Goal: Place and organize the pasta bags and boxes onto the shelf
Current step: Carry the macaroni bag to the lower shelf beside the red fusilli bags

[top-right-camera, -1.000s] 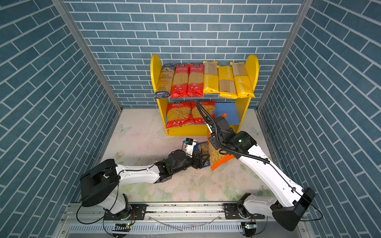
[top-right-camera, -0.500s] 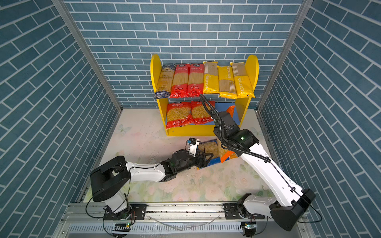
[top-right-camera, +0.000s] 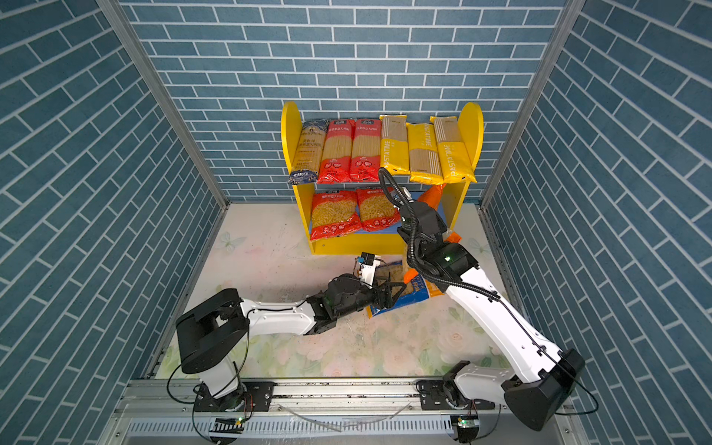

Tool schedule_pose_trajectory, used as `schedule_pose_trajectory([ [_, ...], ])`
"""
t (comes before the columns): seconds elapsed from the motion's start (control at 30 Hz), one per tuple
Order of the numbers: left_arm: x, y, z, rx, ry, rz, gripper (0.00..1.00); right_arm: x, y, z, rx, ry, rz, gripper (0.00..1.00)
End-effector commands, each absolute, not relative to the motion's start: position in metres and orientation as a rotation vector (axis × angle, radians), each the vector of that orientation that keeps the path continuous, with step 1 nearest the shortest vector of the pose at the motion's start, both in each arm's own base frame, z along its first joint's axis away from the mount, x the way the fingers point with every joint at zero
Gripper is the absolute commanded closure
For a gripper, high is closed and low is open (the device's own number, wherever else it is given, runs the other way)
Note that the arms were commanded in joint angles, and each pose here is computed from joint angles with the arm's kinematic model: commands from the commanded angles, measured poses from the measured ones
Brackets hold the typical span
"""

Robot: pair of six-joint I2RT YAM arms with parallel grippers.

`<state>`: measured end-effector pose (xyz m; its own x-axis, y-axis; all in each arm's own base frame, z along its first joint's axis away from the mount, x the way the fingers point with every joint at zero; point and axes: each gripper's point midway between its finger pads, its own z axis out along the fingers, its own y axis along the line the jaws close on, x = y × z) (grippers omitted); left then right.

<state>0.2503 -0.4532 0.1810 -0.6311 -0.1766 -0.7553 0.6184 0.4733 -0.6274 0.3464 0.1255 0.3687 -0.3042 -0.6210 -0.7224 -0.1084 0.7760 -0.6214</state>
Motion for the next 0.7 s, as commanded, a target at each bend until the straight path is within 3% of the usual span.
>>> schedule_pose_trajectory([
  [0.0,0.251,-0.462,0.178,0.411,1.923,-1.238,0.22,0.339,0.101,0.416,-0.354,1.714,-0.579,1.00],
  [0.33,0.251,-0.470,0.179,0.425,1.922,-1.247,0.22,0.329,0.075,0.422,-0.241,1.698,-0.645,1.00],
  [0.67,0.253,-0.480,0.173,0.431,1.923,-1.252,0.22,0.364,0.108,0.424,-0.291,1.613,-0.522,1.00],
])
